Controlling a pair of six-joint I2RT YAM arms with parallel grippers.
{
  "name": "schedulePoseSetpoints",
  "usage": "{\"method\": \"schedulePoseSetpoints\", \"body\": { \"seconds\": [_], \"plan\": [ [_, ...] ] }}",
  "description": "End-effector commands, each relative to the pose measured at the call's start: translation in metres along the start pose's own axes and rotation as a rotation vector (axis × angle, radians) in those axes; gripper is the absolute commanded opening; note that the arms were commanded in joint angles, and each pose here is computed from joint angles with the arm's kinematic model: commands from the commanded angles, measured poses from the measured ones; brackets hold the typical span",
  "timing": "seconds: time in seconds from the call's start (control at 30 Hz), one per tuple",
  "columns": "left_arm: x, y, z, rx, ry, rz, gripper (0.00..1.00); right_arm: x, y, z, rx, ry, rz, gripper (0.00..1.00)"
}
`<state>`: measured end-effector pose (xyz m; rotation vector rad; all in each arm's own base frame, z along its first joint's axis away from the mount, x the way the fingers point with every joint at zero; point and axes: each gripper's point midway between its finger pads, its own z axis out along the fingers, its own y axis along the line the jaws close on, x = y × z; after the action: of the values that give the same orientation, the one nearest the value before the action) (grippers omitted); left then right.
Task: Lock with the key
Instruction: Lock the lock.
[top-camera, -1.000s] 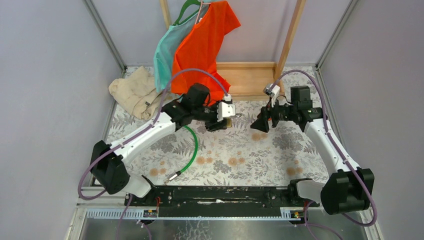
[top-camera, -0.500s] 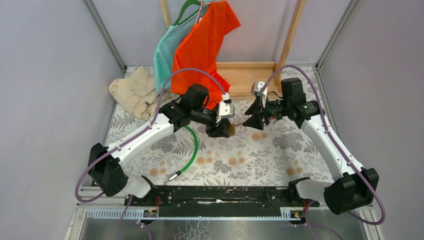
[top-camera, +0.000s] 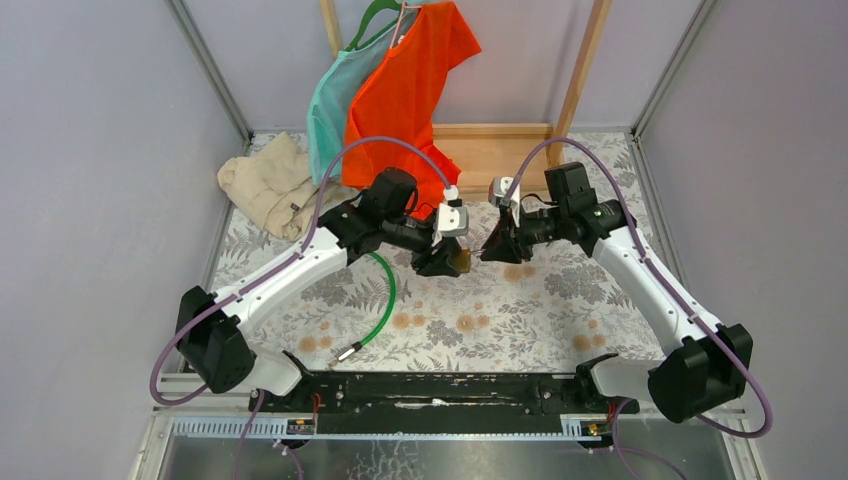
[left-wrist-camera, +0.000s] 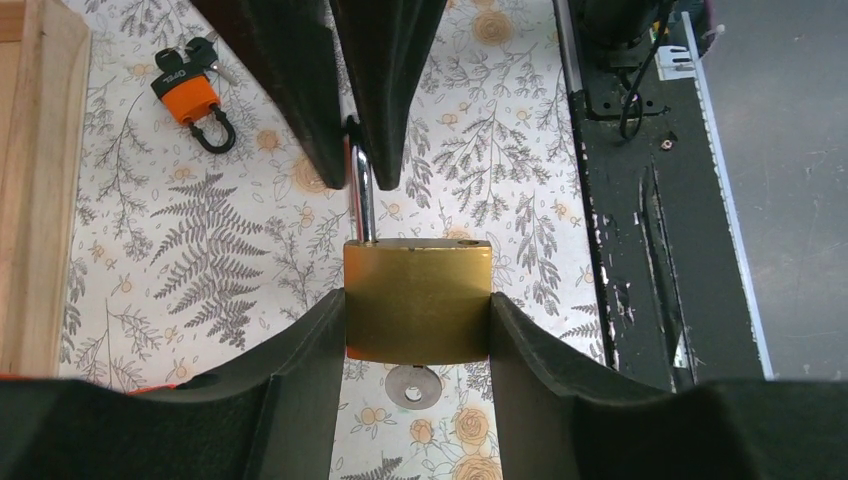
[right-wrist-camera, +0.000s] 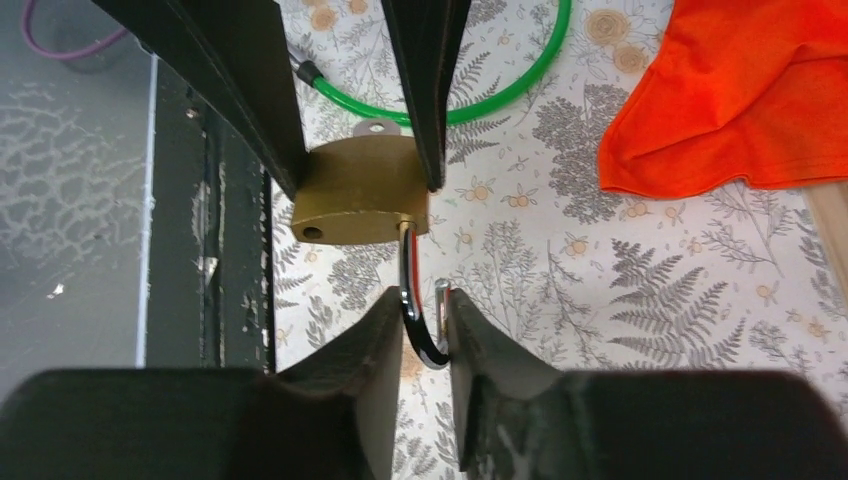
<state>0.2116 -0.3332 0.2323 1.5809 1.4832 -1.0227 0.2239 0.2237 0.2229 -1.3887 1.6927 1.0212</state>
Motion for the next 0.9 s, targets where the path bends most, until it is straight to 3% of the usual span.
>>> {"method": "schedulePoseSetpoints", "body": {
  "seconds": [0.0,0.13,0.3,0.43,0.53,0.67,0.87],
  "plan": [
    [-0.019,0.0,-0.006,-0.013,-0.062,0.048,0.0,-0.016,0.001,0.001,0.013,-0.054,-0.027,0.2],
    [-0.017,0.014,-0.006,-0.089,-0.048,0.042,0.01,-0.016,-0.011,0.004,0.078,-0.08,0.06,0.04],
    [-0.014,0.031,-0.008,-0.183,-0.032,0.029,0.21,-0.03,-0.02,0.001,0.132,-0.117,0.058,0.0],
    [-0.012,0.028,-0.008,-0.172,-0.027,0.025,0.68,-0.039,-0.019,-0.003,0.132,-0.127,0.003,0.0],
    [-0.008,0.03,-0.009,-0.175,-0.005,0.035,0.84,-0.042,-0.014,-0.005,0.099,-0.119,-0.033,0.0],
    [-0.005,0.034,-0.016,-0.171,-0.007,0.014,0.93,-0.043,-0.004,-0.005,0.062,-0.136,-0.051,0.0],
    [0.0,0.032,-0.012,-0.135,-0.009,-0.008,0.91,-0.045,0.007,-0.003,0.025,-0.194,-0.028,0.0]
  ]
}}
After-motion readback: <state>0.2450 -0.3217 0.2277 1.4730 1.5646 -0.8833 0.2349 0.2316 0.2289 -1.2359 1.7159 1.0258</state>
